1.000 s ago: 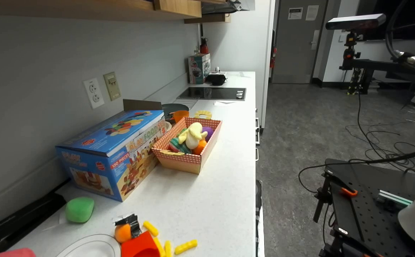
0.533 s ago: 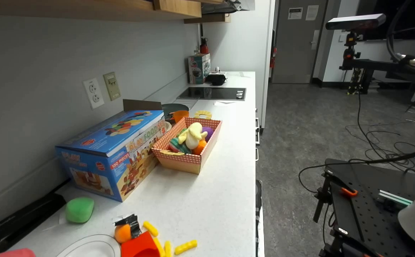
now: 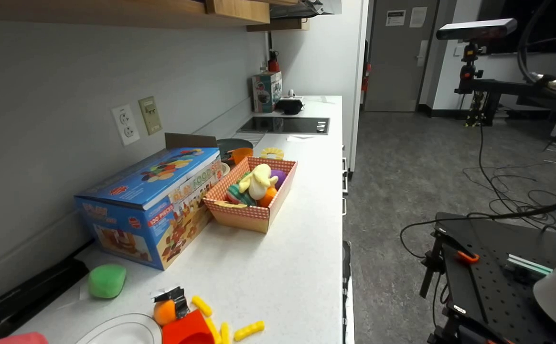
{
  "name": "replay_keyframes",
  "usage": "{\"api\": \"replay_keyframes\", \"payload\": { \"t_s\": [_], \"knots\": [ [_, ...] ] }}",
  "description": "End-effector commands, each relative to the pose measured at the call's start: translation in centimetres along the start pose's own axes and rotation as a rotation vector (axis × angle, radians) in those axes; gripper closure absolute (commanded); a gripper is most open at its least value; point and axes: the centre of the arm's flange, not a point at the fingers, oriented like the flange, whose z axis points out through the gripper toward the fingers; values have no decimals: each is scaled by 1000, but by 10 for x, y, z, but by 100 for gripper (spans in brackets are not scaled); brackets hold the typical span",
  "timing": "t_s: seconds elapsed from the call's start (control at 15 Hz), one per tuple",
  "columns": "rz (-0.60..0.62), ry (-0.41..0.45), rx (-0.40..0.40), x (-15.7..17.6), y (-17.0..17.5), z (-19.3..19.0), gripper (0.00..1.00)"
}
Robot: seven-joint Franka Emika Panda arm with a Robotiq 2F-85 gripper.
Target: Close the left door of the open upper cabinet then open the right door
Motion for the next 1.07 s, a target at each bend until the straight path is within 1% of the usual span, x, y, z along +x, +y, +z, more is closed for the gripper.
{"api": "replay_keyframes", "payload": {
  "t_s": [0.0,0.27,0.4,0.53,0.8,0.93,1.0],
  "knots": [
    [56,-18,-16,-10,-12,44,0],
    [119,8,-21,-10,-41,100,0],
    [146,25,-8,-5,-64,115,0],
    [173,21,13,-1,-89,120,0],
    [242,-23,62,8,-111,139,0],
    [290,-78,86,14,-116,143,0],
    [315,-124,104,18,-93,141,0]
  ]
}}
